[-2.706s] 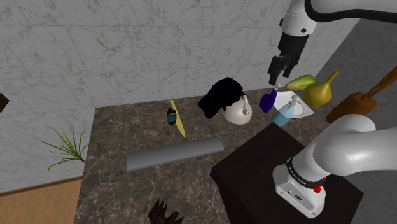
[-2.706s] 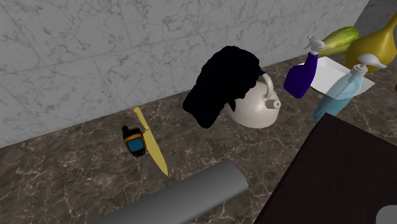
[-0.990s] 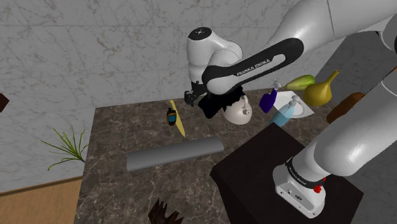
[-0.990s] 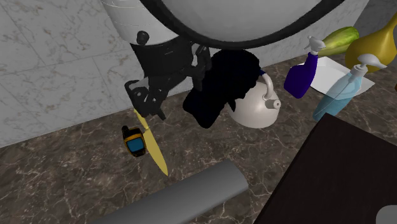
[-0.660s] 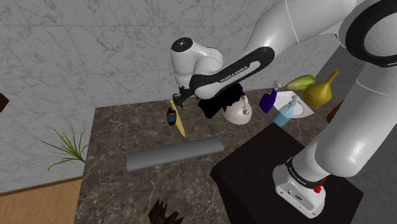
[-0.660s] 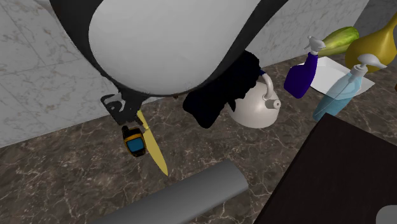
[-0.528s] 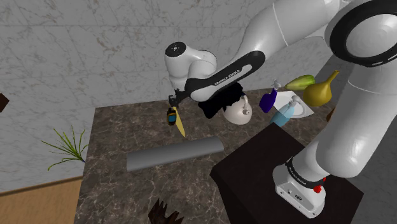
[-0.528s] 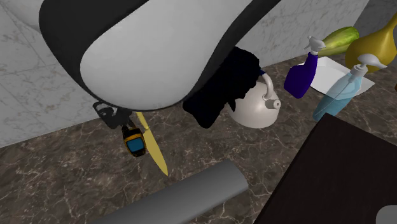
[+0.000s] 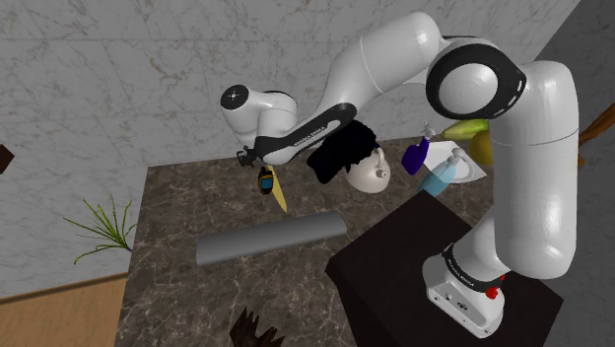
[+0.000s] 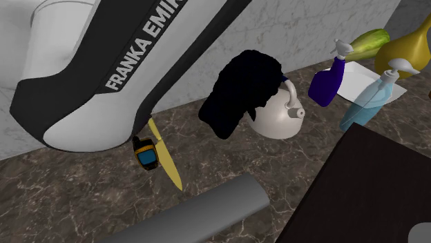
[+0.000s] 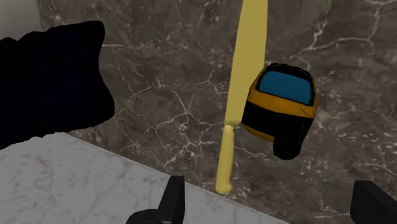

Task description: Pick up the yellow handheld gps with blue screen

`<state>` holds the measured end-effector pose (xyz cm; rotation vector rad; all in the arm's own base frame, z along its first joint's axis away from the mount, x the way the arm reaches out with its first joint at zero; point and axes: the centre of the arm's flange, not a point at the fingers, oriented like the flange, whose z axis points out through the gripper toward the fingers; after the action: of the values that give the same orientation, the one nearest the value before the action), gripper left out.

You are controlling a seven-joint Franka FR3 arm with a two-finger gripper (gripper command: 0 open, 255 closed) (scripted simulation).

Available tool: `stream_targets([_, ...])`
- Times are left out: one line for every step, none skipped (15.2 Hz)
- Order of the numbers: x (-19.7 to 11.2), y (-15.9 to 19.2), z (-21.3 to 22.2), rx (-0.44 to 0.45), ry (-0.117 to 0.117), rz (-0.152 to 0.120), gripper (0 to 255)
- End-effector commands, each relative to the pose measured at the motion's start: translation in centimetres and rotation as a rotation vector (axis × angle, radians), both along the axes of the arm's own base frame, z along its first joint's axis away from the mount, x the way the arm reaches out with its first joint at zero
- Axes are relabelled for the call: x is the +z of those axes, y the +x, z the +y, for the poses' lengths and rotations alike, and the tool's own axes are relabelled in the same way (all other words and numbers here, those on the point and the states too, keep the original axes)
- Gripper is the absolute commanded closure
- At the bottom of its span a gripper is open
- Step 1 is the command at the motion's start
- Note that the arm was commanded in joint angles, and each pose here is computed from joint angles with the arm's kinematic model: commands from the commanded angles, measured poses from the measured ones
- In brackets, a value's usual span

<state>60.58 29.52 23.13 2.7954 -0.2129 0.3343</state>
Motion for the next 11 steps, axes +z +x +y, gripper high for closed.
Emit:
stream_targets([-0.9, 0.6, 0.7, -0.002, -0.008, -0.01, 0])
stream_targets([-1.5, 0.6, 0.7, -0.002, -0.008, -0.01, 0])
stream_targets([-2.0, 0.6, 0.7, -0.002, -0.008, -0.01, 0])
stream_targets([-2.5, 0.6, 0.7, -0.002, -0.008, -0.01, 0])
stream_targets([-3.1, 0.6, 0.7, -0.002, -0.008, -0.01, 0])
stream_targets([-3.6, 0.6, 0.7, -0.002, -0.008, -0.01, 0])
stream_targets([-4.1, 0.6, 0.7, -0.002, -0.008, -0.01, 0])
stream_targets([-4.4, 0.6, 0.7, -0.002, -0.008, -0.009, 0])
stream_targets([-4.4, 0.6, 0.7, -0.002, -0.008, -0.009, 0])
stream_targets([-4.5, 0.7, 0.7, -0.002, -0.008, -0.01, 255])
stream_targets([-4.5, 0.7, 0.7, -0.002, -0.008, -0.01, 255])
